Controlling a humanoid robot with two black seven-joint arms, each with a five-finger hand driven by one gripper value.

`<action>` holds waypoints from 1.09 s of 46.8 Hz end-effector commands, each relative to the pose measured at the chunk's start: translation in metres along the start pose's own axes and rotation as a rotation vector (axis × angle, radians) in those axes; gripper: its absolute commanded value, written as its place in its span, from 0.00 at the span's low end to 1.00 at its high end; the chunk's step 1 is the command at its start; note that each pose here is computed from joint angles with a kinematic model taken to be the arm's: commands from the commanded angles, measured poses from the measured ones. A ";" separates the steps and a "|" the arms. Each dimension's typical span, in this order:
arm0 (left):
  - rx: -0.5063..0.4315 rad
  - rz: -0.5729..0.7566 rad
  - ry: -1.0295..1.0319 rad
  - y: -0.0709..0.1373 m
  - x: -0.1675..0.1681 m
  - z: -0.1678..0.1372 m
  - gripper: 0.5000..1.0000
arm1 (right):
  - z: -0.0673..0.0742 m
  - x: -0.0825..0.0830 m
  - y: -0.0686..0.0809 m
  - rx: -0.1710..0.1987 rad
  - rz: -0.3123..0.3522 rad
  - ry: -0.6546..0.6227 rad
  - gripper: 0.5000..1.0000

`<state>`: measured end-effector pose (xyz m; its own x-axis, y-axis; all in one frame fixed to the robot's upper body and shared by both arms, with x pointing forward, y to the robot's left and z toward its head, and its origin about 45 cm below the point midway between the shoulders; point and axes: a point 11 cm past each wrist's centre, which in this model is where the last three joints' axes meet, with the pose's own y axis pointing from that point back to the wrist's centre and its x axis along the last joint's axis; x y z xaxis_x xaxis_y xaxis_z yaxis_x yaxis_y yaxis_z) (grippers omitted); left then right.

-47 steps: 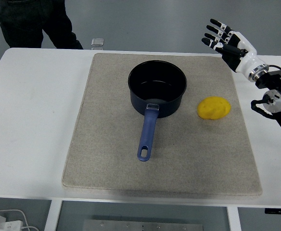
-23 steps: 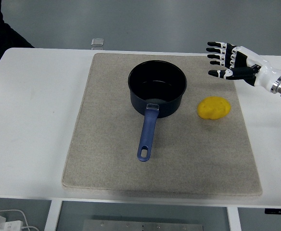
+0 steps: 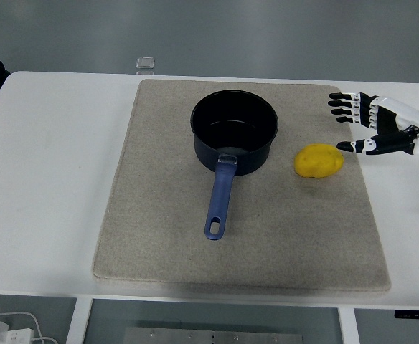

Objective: Put the potato in the blue pot

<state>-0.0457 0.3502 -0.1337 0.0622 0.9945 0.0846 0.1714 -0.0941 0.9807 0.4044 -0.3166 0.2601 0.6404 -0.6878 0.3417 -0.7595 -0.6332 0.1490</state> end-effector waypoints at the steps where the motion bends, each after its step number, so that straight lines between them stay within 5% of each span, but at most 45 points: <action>1: 0.000 0.004 0.000 0.000 0.001 0.000 0.99 | 0.003 -0.010 -0.006 0.016 -0.002 0.031 0.86; 21: 0.000 0.002 -0.001 0.000 0.001 0.000 0.99 | 0.009 -0.031 -0.022 0.051 -0.007 0.131 0.86; 51: 0.003 0.002 0.000 0.000 0.001 -0.002 0.99 | 0.040 -0.044 -0.035 -0.013 -0.013 0.186 0.86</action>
<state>-0.0466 0.3510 -0.1335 0.0628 0.9942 0.0868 0.1729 -0.0965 0.9802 0.4077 -0.2790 0.2087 0.6173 -0.6047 0.5033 -0.7535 -0.6385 0.1569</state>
